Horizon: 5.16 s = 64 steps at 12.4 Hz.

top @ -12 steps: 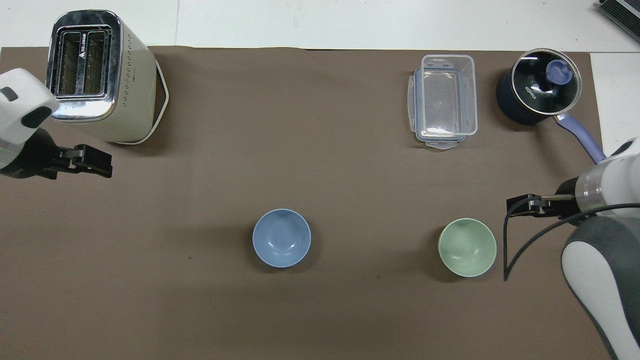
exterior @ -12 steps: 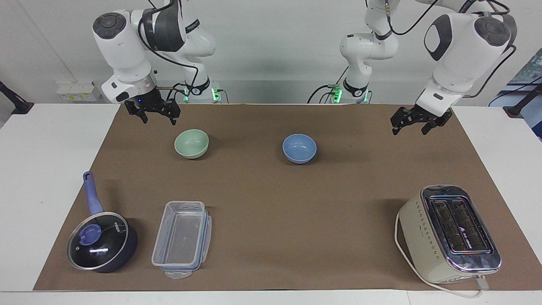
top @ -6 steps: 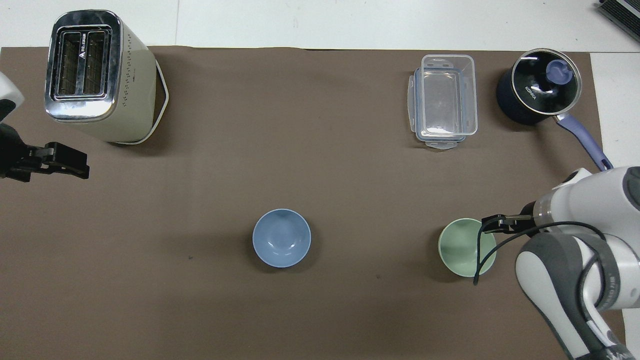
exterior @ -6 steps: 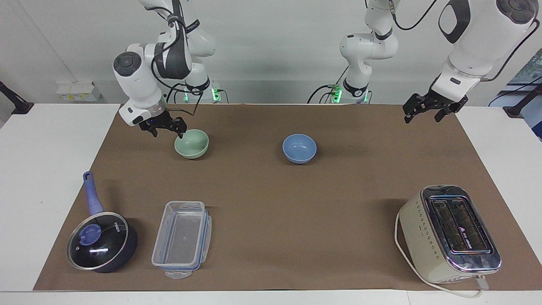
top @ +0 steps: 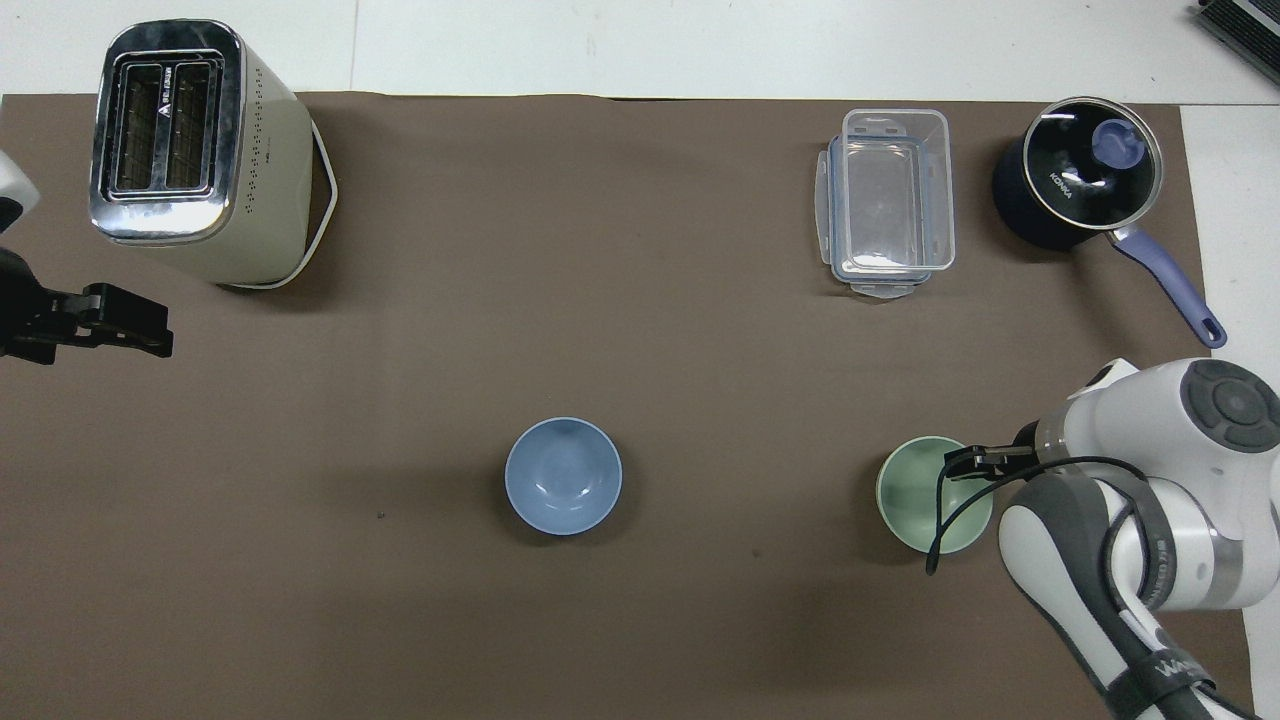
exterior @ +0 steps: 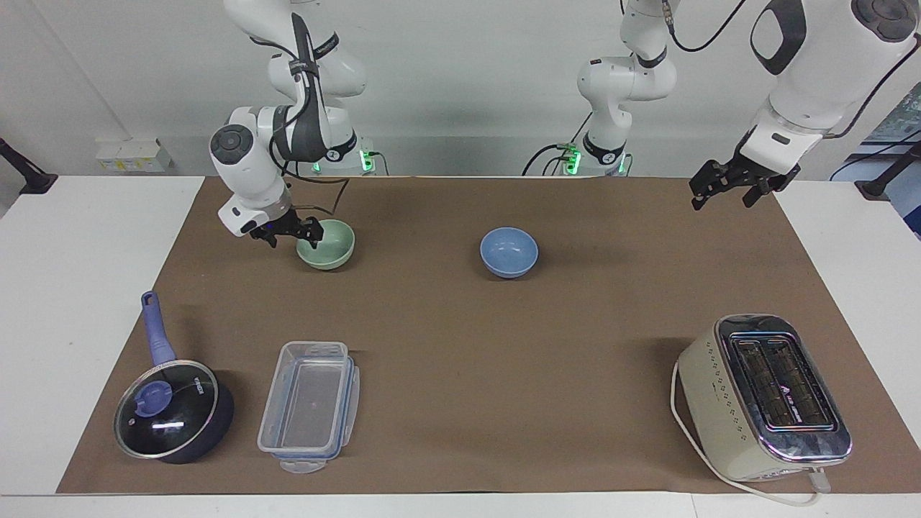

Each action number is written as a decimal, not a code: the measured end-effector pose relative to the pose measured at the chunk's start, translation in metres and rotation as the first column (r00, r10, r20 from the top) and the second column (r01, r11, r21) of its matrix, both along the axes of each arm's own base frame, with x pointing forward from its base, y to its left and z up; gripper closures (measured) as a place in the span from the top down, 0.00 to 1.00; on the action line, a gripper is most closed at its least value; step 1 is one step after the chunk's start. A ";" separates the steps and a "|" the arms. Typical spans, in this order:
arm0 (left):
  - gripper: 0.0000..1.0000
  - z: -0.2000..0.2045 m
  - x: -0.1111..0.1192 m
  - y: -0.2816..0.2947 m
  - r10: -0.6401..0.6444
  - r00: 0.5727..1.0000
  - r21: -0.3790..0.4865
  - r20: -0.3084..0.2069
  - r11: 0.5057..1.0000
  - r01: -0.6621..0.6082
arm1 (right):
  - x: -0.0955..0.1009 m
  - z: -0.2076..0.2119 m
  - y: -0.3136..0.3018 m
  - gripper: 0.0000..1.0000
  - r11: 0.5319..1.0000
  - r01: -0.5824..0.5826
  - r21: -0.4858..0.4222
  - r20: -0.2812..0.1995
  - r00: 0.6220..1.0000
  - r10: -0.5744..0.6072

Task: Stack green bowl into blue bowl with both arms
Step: 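Grasp the green bowl's rim with the right gripper, then carry the green bowl over the blue bowl with the right gripper, then lower the green bowl into the blue bowl and open the right gripper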

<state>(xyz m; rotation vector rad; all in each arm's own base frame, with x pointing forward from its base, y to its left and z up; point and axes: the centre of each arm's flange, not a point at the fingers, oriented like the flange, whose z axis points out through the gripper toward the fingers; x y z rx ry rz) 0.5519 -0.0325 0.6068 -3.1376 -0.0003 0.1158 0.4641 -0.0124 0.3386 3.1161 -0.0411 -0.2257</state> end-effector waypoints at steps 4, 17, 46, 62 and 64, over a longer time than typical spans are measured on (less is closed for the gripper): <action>1.00 0.000 0.000 0.000 0.000 1.000 0.000 0.000 1.000 0.000 | -0.010 -0.014 0.000 0.93 0.999 -0.034 0.006 -0.013 0.999 0.035; 1.00 0.000 0.000 0.000 0.000 1.000 0.000 0.000 1.000 0.000 | -0.014 -0.011 0.006 0.04 0.998 -0.050 0.027 -0.025 0.998 0.050; 1.00 0.000 0.000 0.000 0.000 1.000 0.000 0.000 1.000 0.000 | -0.009 0.032 0.418 0.04 0.984 0.106 0.145 0.040 0.993 -0.113; 1.00 0.000 0.000 0.000 0.000 1.000 0.000 0.000 1.000 0.000 | -0.004 0.025 0.405 0.41 0.984 0.124 0.124 0.031 0.991 -0.129; 1.00 0.000 0.000 0.000 0.000 1.000 0.000 0.000 1.000 0.000 | -0.001 0.035 0.404 0.65 0.983 0.126 0.137 0.044 0.990 -0.133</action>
